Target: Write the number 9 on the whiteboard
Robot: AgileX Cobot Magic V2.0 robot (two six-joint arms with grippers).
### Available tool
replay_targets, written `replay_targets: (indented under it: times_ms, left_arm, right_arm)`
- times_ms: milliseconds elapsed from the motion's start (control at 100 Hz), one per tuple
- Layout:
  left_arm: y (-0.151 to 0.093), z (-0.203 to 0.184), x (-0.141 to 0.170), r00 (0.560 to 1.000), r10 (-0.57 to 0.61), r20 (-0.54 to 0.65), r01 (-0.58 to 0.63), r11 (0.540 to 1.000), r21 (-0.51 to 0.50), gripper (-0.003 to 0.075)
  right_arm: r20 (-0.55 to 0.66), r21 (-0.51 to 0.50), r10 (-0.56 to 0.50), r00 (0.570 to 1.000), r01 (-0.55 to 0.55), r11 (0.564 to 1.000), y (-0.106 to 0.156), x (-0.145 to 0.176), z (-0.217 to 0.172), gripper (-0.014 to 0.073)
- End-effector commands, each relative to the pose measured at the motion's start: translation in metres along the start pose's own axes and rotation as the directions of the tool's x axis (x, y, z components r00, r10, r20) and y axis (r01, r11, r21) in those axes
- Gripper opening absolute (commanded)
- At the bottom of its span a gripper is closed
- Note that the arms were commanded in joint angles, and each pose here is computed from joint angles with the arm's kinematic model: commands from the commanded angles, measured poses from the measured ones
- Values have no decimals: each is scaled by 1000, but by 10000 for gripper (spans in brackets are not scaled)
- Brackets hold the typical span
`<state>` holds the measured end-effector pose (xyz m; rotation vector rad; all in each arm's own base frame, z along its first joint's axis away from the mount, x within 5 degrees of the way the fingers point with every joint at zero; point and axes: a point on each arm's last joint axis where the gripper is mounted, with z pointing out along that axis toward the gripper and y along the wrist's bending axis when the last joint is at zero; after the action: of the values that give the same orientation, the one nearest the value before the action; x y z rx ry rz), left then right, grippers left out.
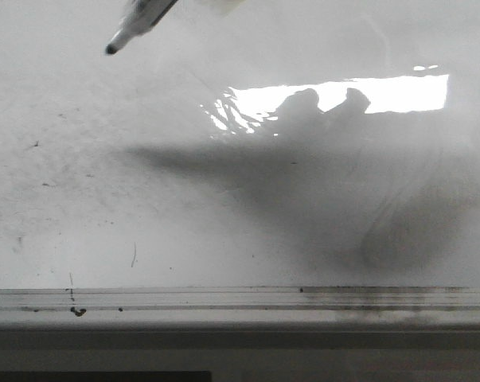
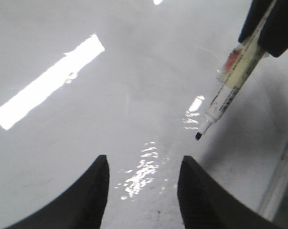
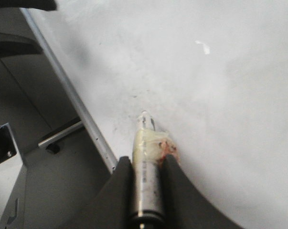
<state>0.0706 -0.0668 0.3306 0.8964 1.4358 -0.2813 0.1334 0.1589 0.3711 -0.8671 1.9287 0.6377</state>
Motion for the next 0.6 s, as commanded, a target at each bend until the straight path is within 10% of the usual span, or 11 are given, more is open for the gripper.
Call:
replay_targets:
  times_ms: [0,590]
  left_arm:
    - [9,-11,-14,995,-27,91,33,998,-58,314]
    - [12,-9,-16,986,-94,139,107,991,-84,314]
  right_arm:
    - [116,53,24,993,-31,998,-10,-22,-19,-42]
    - [-25,159,161,987,-155,975,-47,-25,20,-43]
